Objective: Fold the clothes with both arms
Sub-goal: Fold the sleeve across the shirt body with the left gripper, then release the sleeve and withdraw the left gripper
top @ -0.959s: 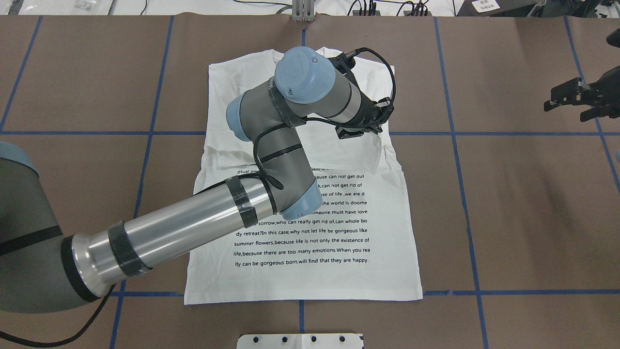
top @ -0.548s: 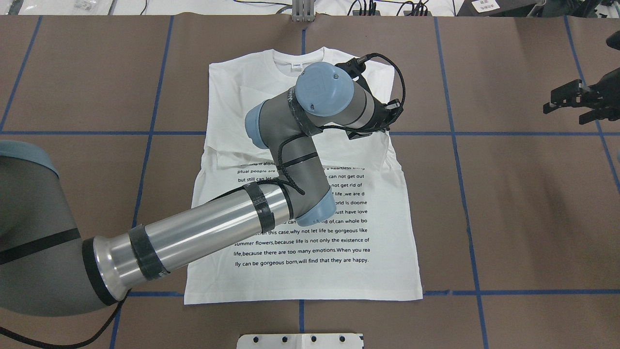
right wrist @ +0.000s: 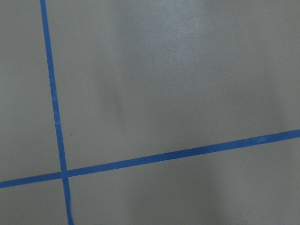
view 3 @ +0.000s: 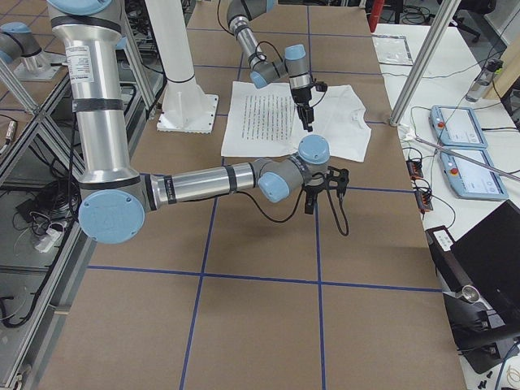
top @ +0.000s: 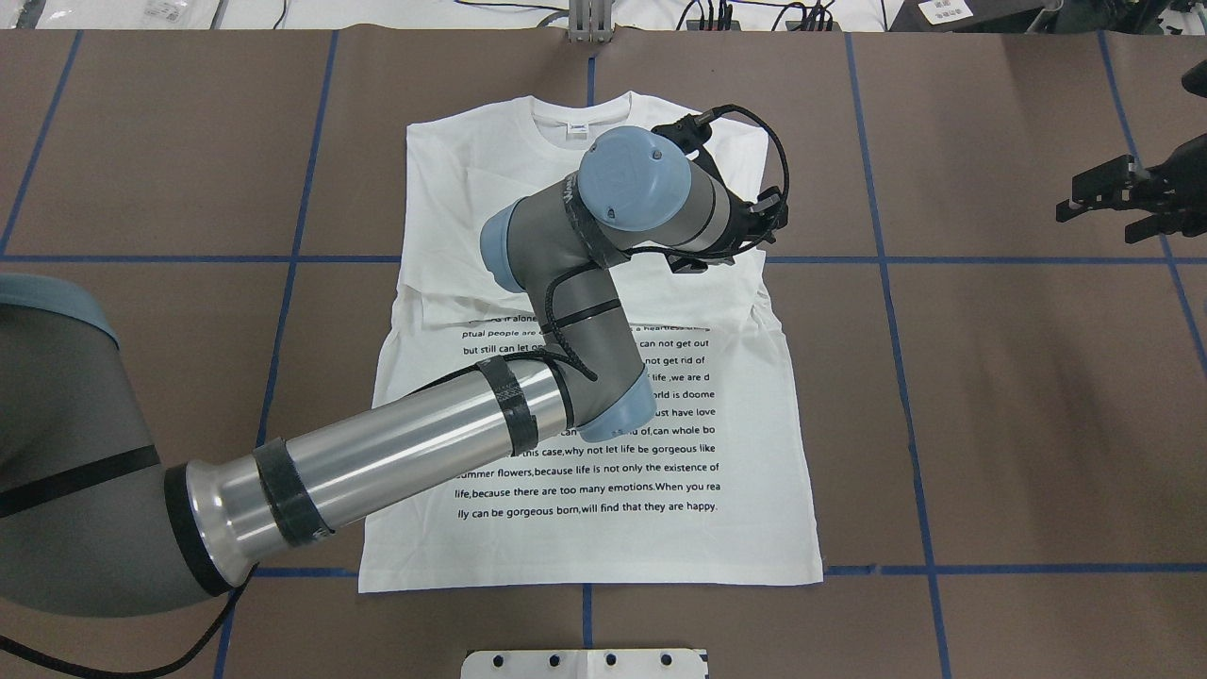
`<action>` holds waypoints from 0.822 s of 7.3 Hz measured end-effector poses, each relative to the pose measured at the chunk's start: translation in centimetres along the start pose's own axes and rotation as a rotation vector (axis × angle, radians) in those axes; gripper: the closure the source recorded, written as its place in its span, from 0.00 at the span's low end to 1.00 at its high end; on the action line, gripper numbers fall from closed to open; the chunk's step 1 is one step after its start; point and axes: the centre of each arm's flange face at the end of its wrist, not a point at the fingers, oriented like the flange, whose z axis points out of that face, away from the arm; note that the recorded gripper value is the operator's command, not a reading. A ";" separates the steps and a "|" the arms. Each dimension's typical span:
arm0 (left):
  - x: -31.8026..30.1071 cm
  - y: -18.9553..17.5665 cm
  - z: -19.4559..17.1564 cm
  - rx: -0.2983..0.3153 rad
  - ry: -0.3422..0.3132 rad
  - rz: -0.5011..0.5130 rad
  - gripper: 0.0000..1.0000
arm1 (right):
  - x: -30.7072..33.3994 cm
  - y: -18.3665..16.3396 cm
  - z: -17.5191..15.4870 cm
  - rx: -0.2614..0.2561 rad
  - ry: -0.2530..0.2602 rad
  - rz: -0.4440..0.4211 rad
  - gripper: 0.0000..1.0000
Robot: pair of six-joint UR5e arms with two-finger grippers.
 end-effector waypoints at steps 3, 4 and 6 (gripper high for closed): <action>-3.7 -0.6 -3.2 -0.054 0.011 0.002 0.38 | -1.9 1.7 0.1 0.015 -0.047 0.068 0.00; -5.6 -1.1 -4.7 -0.058 -0.008 0.025 0.38 | -3.9 3.0 0.4 0.006 -0.062 0.104 0.00; -9.0 -2.0 -9.0 -0.040 -0.071 0.135 0.37 | -8.1 6.7 0.6 0.009 -0.080 0.196 0.01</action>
